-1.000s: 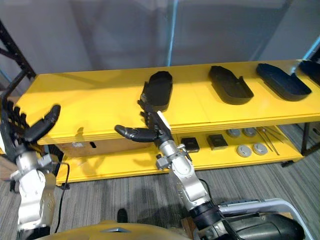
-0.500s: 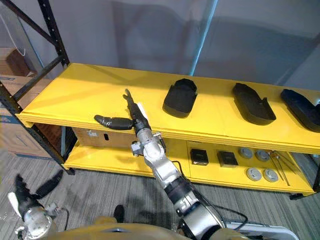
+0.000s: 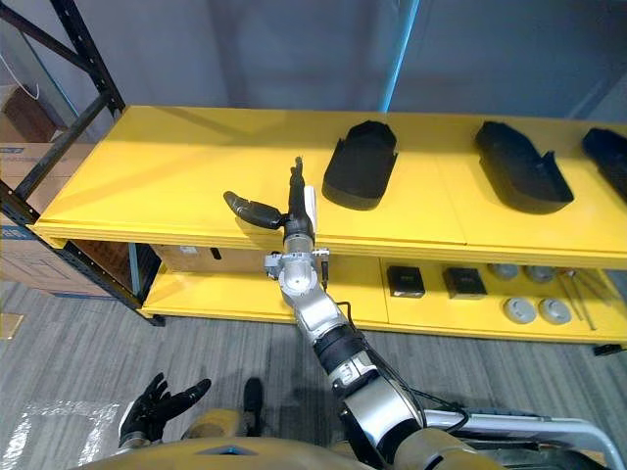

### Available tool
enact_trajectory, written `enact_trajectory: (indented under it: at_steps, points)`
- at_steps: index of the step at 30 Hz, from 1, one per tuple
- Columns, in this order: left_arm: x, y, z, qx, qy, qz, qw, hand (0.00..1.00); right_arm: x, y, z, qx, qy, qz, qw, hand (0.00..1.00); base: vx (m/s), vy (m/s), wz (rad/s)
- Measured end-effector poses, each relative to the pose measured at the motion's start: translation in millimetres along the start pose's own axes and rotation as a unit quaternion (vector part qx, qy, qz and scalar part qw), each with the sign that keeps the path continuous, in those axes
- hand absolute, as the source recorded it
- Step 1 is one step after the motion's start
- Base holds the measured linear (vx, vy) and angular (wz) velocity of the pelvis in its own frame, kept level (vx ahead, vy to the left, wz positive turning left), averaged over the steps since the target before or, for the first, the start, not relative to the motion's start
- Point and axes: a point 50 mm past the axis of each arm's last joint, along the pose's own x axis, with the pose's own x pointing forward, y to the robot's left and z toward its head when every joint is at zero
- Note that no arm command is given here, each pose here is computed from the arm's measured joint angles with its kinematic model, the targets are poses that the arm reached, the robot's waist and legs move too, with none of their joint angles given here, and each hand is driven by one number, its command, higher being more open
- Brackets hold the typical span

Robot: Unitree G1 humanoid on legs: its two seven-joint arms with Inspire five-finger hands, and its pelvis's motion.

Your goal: Walk over and take three plastic housings, then place them on the shelf

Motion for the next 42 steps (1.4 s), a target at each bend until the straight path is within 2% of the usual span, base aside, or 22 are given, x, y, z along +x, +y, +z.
enact_trajectory:
  at_steps: [4,15,27,32,35,36,39,42]
  points:
    - [-1,-7,-9,-0.005,0.021,-0.025,0.999,1.00,8,-12,6,-0.001,-0.008,-0.041,0.999,1.00,0.06,-0.036,-0.03]
    - [2,-12,-6,-0.007,0.015,-0.047,0.999,1.00,19,-21,19,0.005,-0.029,-0.046,0.999,1.00,0.05,-0.010,-0.09]
    - [5,-12,-3,0.002,0.012,-0.059,0.998,1.00,19,-16,27,0.033,-0.067,0.057,0.996,1.00,-0.02,0.010,-0.04]
    - [5,-11,-1,0.007,0.009,-0.062,0.998,1.00,-3,-26,48,0.027,-0.128,0.114,0.985,1.00,0.06,-0.012,-0.10]
    - [5,-5,1,0.011,0.008,-0.055,0.998,1.00,-29,-41,73,0.050,-0.179,0.139,0.973,1.00,0.05,-0.020,-0.28]
    - [5,-1,2,0.014,0.006,-0.049,0.999,1.00,-43,-55,79,0.066,-0.193,0.142,0.968,1.00,0.02,-0.005,-0.25]
    - [4,6,3,0.017,0.006,-0.037,0.999,1.00,-63,-84,73,0.075,-0.189,0.125,0.971,1.00,0.01,0.004,-0.27]
    - [4,11,5,0.020,0.001,-0.020,1.000,1.00,-83,-112,52,0.084,-0.148,0.093,0.981,1.00,-0.03,0.028,-0.34]
